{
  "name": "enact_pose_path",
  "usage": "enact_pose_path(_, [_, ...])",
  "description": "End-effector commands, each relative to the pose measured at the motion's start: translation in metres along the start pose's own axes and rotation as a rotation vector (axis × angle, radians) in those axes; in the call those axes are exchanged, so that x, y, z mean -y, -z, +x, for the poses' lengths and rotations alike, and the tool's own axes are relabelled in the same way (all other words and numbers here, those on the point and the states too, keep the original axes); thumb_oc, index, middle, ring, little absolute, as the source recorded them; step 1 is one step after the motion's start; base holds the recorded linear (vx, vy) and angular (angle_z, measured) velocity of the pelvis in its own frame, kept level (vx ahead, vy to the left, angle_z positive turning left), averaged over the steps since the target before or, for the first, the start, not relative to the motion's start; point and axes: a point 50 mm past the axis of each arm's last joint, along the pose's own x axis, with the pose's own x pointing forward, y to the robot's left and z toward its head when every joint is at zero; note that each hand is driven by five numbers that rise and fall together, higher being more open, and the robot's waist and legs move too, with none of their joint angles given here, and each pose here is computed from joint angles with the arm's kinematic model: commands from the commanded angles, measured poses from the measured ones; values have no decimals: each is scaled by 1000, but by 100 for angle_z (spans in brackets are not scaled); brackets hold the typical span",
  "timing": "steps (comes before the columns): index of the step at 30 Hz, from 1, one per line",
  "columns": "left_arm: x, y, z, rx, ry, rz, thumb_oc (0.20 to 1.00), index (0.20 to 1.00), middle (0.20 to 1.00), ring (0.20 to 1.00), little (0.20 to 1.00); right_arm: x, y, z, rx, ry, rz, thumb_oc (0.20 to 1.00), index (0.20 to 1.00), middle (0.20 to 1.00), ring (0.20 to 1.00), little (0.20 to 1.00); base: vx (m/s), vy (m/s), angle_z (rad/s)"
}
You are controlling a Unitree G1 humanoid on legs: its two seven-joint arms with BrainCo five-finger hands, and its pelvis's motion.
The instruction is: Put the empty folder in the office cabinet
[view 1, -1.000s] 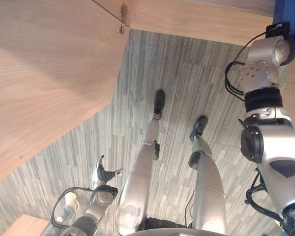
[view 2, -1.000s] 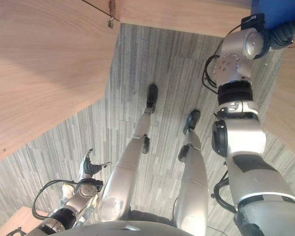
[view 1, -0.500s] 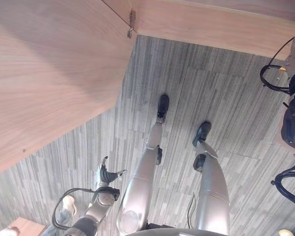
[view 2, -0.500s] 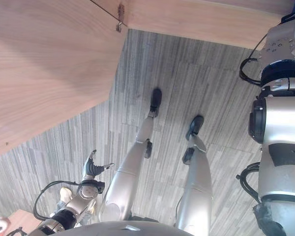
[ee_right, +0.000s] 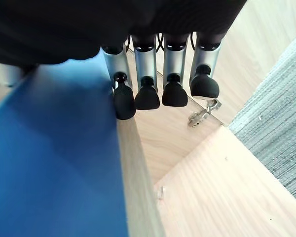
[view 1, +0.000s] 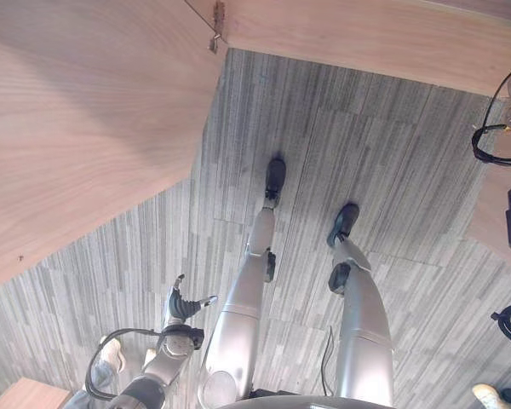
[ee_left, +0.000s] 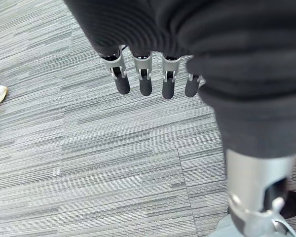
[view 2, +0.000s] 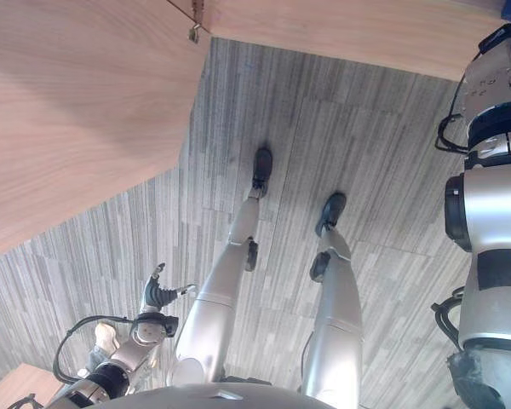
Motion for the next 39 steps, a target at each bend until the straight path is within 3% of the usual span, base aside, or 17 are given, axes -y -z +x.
enact_pose_path(1, [-38,10,5,-50,-73,71,1000,1000,1000,1000,1000,-48,-115,-30,392,-297,-8,200,200,200,200,200,0,0,0])
enact_pose_path(11, [-44,4,8,-32,-85,78,1000,1000,1000,1000,1000,-82,-97,-55,398,-440,-54,200,200,200,200,200,-28,13,-3])
enact_pose_path(14, [-48,-1,13,-29,-102,84,1000,1000,1000,1000,1000,-110,-77,-80,388,-550,-54,200,200,200,200,200,-25,7,-9])
enact_pose_path(17, [-48,-1,13,-29,-103,83,1000,1000,1000,1000,1000,-110,-77,-80,388,-550,-54,200,200,200,200,200,-8,-1,-8])
enact_pose_path(24, [-61,-3,17,-50,-164,92,1000,1000,1000,1000,1000,-166,-33,-176,385,-936,20,200,200,200,200,200,-21,1,-9])
enact_pose_path(25, [-61,-3,17,-51,-165,91,1000,1000,1000,1000,1000,-166,-32,-177,384,-936,20,200,200,200,200,200,-10,-3,-35])
enact_pose_path(28, [-64,-13,26,-63,-184,140,1000,1000,1000,1000,1000,-178,-3,-237,360,-1188,50,200,200,200,200,200,-9,4,-5])
enact_pose_path(33, [-80,-26,32,-30,-216,164,1000,1000,1000,1000,1000,-182,18,-272,291,-1296,67,200,200,200,200,200,-2,25,-1])
enact_pose_path(39, [-85,-39,35,13,-246,135,1000,1000,1000,1000,1000,-182,18,-266,284,-1263,73,200,200,200,200,200,0,6,38])
